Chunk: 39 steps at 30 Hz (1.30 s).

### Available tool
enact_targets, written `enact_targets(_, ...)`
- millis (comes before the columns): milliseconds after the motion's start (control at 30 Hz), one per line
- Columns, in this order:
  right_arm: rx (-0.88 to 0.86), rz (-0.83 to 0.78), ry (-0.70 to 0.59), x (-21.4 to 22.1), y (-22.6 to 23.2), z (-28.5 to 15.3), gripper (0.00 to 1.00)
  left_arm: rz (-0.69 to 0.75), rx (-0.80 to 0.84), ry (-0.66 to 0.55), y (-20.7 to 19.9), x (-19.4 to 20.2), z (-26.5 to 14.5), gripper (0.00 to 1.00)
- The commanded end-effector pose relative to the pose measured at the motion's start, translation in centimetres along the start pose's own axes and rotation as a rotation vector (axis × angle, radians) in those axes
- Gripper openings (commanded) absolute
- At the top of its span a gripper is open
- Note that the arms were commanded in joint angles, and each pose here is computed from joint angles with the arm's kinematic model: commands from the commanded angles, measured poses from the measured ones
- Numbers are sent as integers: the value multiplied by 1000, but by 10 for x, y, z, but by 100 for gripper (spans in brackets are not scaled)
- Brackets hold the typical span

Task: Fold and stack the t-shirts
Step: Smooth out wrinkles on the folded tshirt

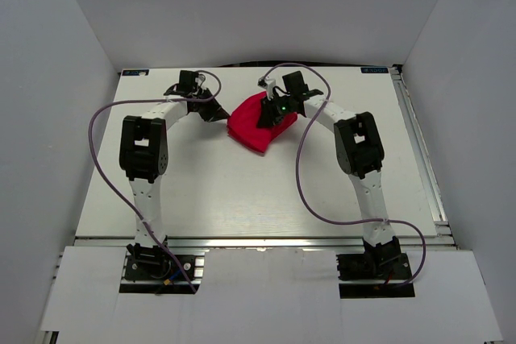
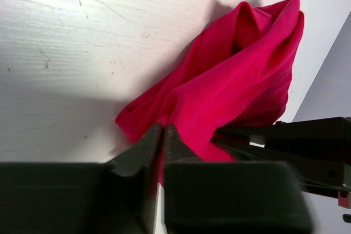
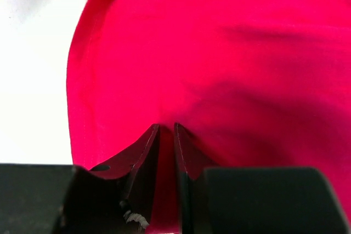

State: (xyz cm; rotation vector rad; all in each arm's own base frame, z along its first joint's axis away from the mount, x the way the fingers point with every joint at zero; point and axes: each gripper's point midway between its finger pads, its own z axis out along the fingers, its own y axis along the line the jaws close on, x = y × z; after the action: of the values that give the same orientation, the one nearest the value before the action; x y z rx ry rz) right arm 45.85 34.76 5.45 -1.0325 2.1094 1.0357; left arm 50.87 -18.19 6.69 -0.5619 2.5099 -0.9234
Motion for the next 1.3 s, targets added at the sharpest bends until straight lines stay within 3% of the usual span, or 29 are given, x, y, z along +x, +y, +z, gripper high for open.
enact_targets(0,21,-13,-18,-11,-6,0,23,18,29,16,-10,6,-12,13)
enact_targets(233,48,-4,-12,-8,-13,1,24,19,-3,-4,-7,8,-22,0)
enact_targets(533,174,31,5,-4,-38,2,23,9,-83,-63,7,9,-46,0)
enact_targets(800,166,46,2,-5,-39,2,23,-11,-139,-77,29,12,-51,0)
enact_targets(933,61,6,-40,-16,-17,-7,26,-33,-171,-133,42,-7,-64,14)
enact_targets(1000,22,-43,-91,-36,-3,-20,26,-17,-160,-158,36,-16,-71,29)
enact_targets(1067,5,-74,-123,-49,4,-35,26,-3,-144,-173,27,-21,-76,33)
enact_targets(1100,-12,-95,-145,-58,8,-44,26,6,-138,-179,24,-23,-78,39)
enact_targets(1133,-28,-110,-167,-66,12,-55,25,17,-124,-201,16,-29,-84,53)
enact_targets(1267,-18,-96,-191,-71,0,-70,24,61,-54,-220,-7,-35,-95,60)
